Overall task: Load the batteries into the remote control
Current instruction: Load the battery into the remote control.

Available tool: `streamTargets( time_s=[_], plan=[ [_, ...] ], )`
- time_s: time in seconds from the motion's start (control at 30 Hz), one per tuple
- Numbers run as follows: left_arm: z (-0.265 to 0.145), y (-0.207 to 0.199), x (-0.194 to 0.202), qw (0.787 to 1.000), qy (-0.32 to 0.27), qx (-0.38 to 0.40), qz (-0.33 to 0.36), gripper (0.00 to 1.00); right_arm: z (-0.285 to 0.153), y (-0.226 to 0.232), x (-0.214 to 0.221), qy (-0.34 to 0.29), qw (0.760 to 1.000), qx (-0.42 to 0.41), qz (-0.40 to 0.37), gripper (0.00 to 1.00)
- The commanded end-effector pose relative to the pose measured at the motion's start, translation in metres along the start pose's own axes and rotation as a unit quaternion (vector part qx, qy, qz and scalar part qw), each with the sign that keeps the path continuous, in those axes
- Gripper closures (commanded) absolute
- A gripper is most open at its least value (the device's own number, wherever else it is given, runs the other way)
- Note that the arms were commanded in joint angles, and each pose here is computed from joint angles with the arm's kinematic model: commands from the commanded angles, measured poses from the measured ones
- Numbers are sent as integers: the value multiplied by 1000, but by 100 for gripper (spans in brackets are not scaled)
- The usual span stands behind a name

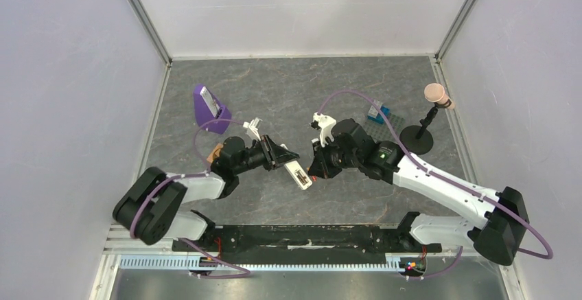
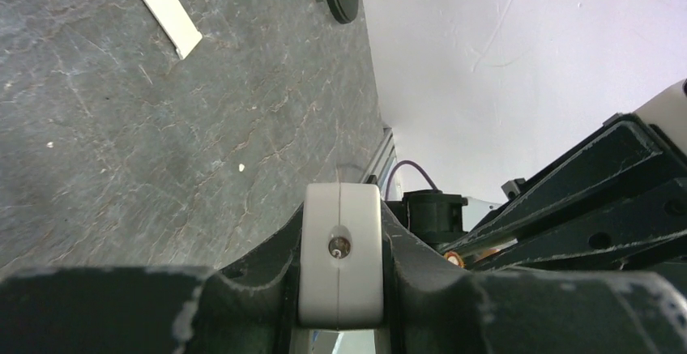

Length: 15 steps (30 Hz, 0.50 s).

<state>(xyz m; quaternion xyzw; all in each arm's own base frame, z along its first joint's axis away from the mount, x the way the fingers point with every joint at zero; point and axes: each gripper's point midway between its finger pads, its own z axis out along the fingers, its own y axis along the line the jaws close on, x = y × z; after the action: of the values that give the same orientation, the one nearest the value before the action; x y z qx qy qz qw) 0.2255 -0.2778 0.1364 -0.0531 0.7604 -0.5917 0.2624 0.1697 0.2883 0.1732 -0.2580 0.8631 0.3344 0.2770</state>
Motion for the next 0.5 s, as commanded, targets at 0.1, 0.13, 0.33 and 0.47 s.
streamTargets(
  time_s=[0.1, 0.13, 0.33, 0.47],
  plan=[
    [21, -33, -8, 996, -8, 85, -10, 98, 1, -18, 8, 20, 997, 67, 19, 100],
    [23, -35, -7, 996, -6, 91, -11, 98, 1, -18, 9, 23, 997, 70, 17, 100],
    [33, -38, -5, 993, 0, 113, -27, 98, 5, -18, 6, 21, 995, 98, -5, 100],
    [34, -38, -5, 993, 0, 115, -31, 98, 7, -21, 2, 13, 993, 114, -5, 100]
  ],
)
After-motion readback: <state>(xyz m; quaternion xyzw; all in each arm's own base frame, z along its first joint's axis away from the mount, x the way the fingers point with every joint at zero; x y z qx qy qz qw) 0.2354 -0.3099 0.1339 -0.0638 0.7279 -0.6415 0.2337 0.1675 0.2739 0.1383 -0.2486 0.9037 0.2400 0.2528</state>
